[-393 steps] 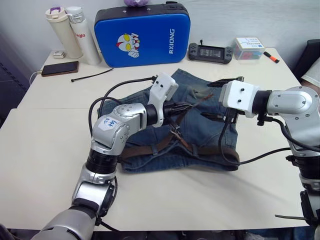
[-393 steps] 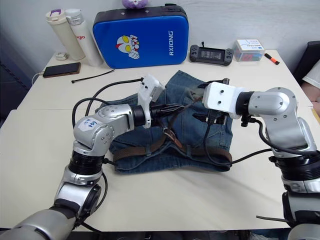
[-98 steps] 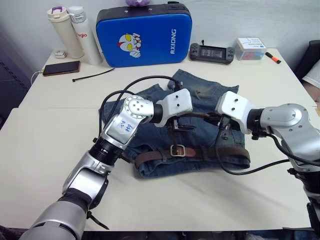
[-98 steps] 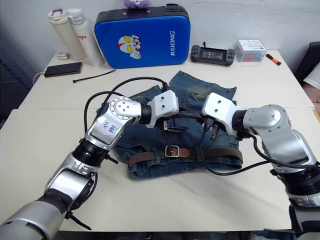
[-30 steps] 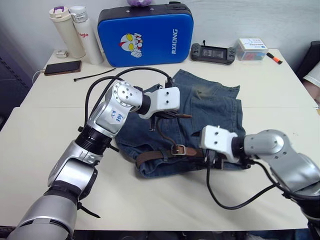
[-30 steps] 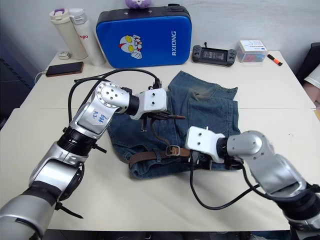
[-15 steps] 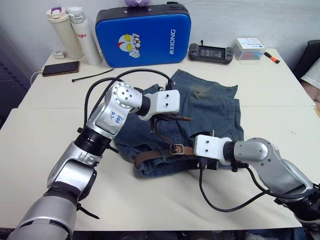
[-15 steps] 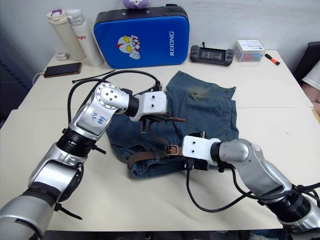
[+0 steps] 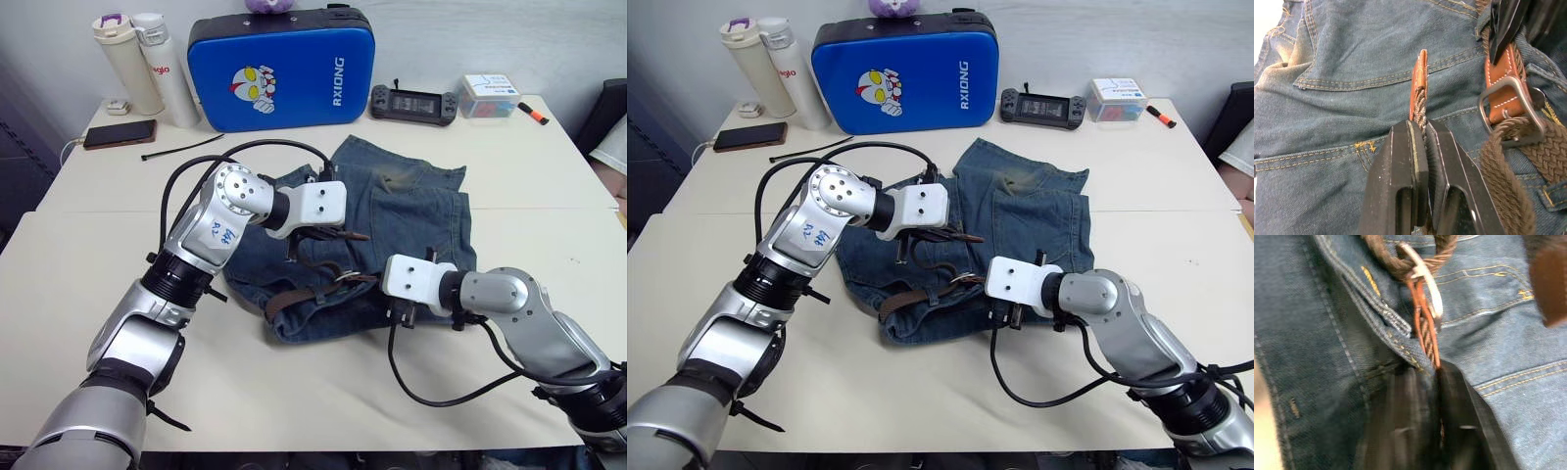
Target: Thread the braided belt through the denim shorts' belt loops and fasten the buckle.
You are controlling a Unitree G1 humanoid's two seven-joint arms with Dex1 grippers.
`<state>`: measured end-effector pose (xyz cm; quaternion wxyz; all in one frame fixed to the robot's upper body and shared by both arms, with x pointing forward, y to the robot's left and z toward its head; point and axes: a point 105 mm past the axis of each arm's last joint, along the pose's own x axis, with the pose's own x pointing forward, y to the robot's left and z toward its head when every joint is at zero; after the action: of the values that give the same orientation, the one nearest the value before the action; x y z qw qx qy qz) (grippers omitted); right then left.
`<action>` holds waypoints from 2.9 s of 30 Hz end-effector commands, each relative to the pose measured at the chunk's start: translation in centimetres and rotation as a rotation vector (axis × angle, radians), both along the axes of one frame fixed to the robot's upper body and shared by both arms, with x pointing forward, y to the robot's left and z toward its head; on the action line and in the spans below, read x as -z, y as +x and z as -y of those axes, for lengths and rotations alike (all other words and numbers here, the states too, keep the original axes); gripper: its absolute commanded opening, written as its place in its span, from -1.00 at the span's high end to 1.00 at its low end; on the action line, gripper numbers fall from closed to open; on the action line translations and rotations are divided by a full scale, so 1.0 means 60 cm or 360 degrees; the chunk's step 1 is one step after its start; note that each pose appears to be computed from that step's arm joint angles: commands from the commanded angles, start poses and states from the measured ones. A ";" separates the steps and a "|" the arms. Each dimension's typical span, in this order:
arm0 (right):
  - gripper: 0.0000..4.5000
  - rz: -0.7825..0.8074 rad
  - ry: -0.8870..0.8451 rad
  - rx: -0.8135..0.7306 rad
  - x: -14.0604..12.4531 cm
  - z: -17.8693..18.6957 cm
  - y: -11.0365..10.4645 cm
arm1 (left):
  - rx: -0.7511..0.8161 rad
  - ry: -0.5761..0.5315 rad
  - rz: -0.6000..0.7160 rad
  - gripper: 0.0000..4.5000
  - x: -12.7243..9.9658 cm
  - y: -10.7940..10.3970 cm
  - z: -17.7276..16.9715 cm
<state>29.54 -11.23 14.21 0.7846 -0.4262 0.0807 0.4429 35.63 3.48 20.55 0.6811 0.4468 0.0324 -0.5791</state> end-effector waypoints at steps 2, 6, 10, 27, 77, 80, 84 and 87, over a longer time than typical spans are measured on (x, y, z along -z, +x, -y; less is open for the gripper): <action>0.99 0.0143 0.0065 0.0096 -0.031 0.004 0.013 | 0.0077 0.0069 0.0061 1.00 -0.018 -0.017 -0.008; 0.99 0.0170 0.0084 0.0127 -0.038 0.003 0.017 | 0.0113 0.0187 0.0054 1.00 -0.016 -0.026 -0.022; 0.99 0.0176 0.0090 0.0145 -0.040 0.004 0.018 | 0.0103 0.0302 0.0079 1.00 -0.011 -0.023 -0.039; 0.99 0.0244 0.0112 0.0121 -0.066 -0.008 0.015 | 0.0207 0.0341 0.0123 1.00 0.007 -0.019 -0.011; -0.96 0.0062 0.0120 0.0186 -0.066 0.058 0.030 | -0.0169 0.0048 -0.0444 1.00 0.069 -0.067 0.075; -0.96 0.0061 0.0081 0.0145 -0.040 0.056 0.033 | -0.0171 0.0039 -0.0441 1.00 0.066 -0.067 0.076; -0.96 0.0069 0.0071 0.0094 -0.033 0.051 0.032 | -0.0181 0.0032 -0.0434 1.00 0.064 -0.066 0.075; -0.96 0.0070 0.0072 0.0070 -0.030 0.045 0.030 | -0.0183 0.0027 -0.0433 1.00 0.063 -0.065 0.075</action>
<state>31.59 -14.54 15.74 0.8105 -0.4116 0.0782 0.4092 32.16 -0.51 16.02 0.7024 0.3630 0.1742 -0.5870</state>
